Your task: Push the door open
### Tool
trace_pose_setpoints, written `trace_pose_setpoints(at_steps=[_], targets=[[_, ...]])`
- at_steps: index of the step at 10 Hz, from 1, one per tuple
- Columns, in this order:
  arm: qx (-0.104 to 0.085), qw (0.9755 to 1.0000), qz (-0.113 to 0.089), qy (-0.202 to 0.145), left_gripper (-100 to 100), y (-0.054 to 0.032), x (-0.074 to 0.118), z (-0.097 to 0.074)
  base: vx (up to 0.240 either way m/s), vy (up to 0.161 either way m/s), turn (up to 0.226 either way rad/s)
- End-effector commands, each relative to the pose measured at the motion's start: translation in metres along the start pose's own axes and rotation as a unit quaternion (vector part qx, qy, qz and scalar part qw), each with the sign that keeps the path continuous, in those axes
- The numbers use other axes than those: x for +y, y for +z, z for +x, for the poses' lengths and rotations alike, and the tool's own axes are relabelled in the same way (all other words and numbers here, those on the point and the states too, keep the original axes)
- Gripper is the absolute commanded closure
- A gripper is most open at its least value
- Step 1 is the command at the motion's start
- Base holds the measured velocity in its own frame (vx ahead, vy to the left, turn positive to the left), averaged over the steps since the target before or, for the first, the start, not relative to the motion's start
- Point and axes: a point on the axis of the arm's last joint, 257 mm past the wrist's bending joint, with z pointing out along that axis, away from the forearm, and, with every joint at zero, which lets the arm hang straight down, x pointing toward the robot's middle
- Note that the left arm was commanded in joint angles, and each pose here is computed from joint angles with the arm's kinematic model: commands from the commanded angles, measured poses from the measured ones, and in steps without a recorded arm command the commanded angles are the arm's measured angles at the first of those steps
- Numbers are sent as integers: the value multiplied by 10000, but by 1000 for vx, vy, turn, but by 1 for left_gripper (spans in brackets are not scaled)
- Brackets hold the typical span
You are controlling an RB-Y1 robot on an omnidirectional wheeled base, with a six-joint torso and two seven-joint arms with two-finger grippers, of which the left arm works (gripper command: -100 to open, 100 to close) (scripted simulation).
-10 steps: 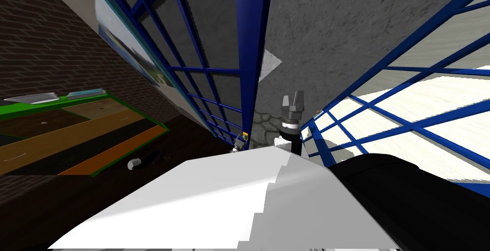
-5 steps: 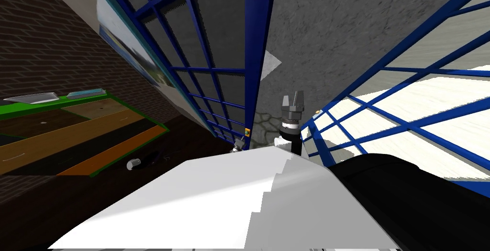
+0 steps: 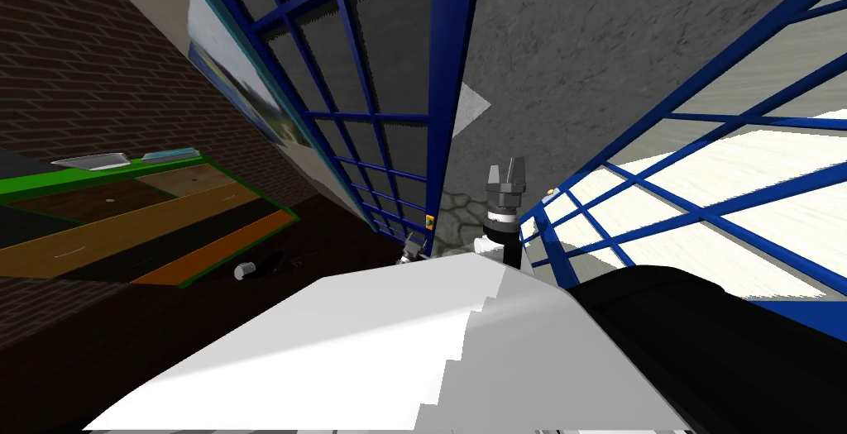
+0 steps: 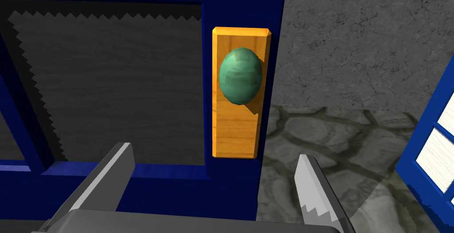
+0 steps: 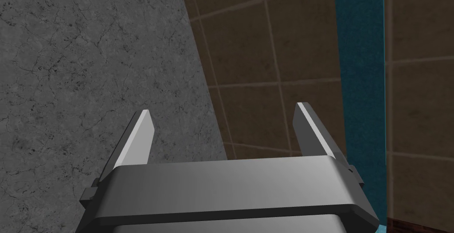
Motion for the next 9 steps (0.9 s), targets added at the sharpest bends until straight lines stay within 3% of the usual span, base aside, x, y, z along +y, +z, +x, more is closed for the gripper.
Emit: trace_pose_setpoints(at_steps=[1, 3, 5, 9], targets=[[30, 9999, 62, -99, -100, 48, 46, 46, -210, 33, 70], [-37, 10000, 63, 36, -100, -5, -66, -14, -20, -13, -17], [-48, 9999, 75, 61, -100, -2, -92, -21, 145, -82, -13], [-8, 9999, 124, 31, -100, 85, -76, 29, 170, -116, -22]])
